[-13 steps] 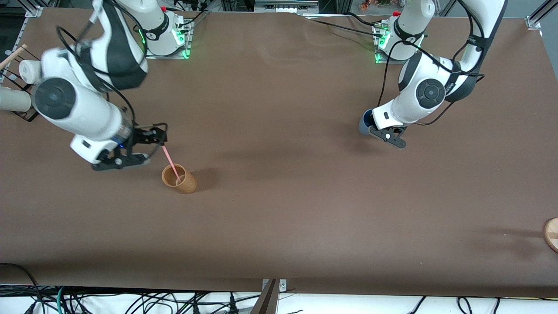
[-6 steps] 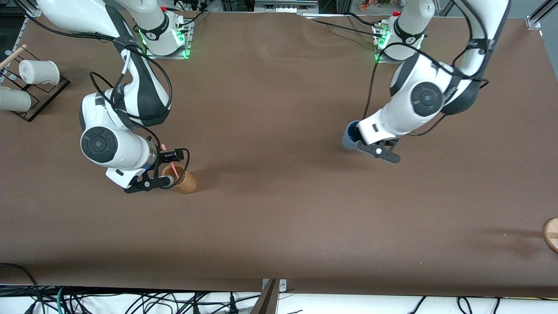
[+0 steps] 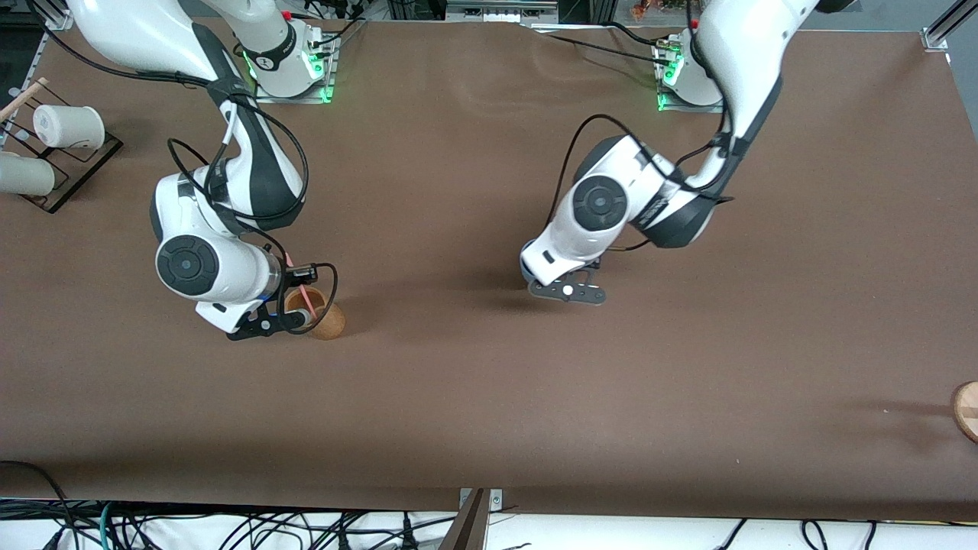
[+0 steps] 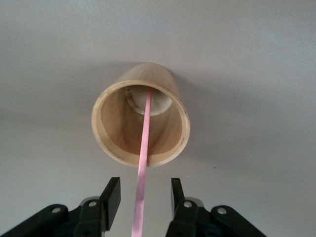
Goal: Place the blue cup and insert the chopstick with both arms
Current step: 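Carry the blue cup toward the table middle while the right gripper grasps the chopstick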
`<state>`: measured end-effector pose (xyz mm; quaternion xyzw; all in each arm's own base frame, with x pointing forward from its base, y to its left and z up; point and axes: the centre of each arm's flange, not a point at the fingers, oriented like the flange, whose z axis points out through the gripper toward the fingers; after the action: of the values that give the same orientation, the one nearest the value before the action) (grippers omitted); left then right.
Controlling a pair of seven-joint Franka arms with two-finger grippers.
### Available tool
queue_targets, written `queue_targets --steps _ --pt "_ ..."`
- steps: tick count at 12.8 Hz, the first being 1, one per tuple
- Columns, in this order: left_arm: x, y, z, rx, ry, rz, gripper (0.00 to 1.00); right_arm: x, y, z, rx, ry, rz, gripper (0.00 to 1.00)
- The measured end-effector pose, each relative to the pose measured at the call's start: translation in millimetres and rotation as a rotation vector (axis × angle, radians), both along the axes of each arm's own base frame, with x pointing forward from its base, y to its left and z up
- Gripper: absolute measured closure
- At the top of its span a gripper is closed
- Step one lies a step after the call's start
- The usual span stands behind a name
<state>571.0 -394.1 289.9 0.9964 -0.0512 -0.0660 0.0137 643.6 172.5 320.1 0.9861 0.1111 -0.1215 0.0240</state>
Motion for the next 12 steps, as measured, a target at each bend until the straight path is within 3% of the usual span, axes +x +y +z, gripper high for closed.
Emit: queue_targets --steps 2,3,5,10,11,12 --pt "-8.4 -16.9 -17.6 0.051 -0.017 -0.002 0.89 0.0 -0.2 -6.3 -0.003 0.008 0.001 0.67" --pt "-9.0 -19.3 -16.9 0.055 -0.022 0.005 0.79 0.0 -0.3 -7.5 -0.004 0.010 0.002 0.67" --pt "-6.0 -19.3 -8.4 0.058 -0.024 0.014 0.56 0.2 -0.2 -7.6 -0.004 0.010 0.002 0.91" --pt "-10.1 -4.8 21.1 0.150 0.042 0.016 0.07 5.6 -0.3 4.4 -0.019 -0.010 0.016 0.92" --pt "-11.1 1.7 32.7 0.174 0.056 0.018 0.00 8.0 1.4 16.4 -0.022 -0.009 0.019 0.92" --pt "-9.0 12.8 50.1 0.191 0.061 0.016 0.00 10.1 5.8 37.7 -0.026 -0.004 0.025 0.92"
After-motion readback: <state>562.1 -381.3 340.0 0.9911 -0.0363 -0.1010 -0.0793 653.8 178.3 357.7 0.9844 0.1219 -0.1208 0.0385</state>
